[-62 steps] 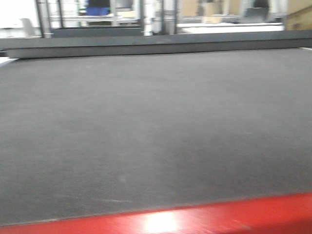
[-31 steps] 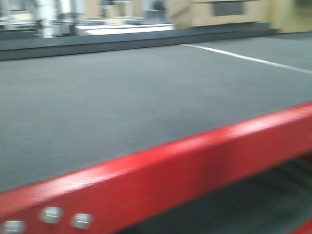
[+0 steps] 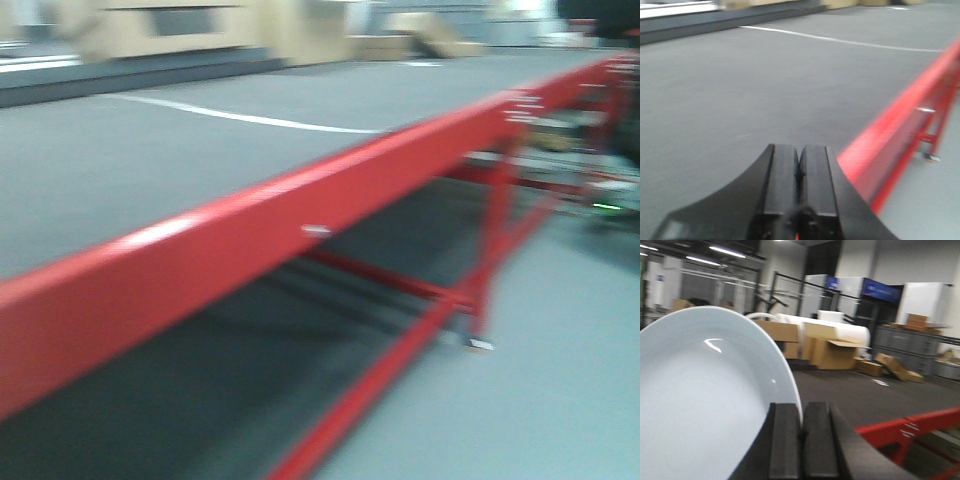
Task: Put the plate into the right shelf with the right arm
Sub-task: 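Drive the base toward the steel shelf holding the plate in the right gripper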
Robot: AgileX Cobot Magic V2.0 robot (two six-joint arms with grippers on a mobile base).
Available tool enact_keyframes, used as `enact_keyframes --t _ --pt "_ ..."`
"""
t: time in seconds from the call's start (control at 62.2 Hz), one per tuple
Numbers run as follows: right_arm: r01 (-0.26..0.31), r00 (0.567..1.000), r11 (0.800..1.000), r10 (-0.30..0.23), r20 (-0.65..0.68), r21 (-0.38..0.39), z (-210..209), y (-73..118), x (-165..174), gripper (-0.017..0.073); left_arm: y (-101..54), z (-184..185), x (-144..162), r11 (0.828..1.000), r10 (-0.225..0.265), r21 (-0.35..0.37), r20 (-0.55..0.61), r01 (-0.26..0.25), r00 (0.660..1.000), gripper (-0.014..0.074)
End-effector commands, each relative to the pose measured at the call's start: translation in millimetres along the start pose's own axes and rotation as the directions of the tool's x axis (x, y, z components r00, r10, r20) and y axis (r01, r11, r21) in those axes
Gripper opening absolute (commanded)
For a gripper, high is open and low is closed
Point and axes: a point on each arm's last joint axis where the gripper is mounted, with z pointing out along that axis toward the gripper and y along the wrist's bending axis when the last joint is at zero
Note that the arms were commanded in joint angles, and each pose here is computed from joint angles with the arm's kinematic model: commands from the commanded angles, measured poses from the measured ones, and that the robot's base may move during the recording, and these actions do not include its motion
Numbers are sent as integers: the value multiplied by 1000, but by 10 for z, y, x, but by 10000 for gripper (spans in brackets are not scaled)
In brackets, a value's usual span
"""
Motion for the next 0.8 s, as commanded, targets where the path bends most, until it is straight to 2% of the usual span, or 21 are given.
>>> enact_keyframes --t 0.0,0.788 --pt "13 994 1000 -13 112 1 0 -8 -170 28 16 -7 -54 1000 -8 -18 86 9 996 -47" --pt "13 994 1000 -13 112 1 0 -8 -170 28 16 -7 -54 1000 -8 -18 86 9 996 -47"
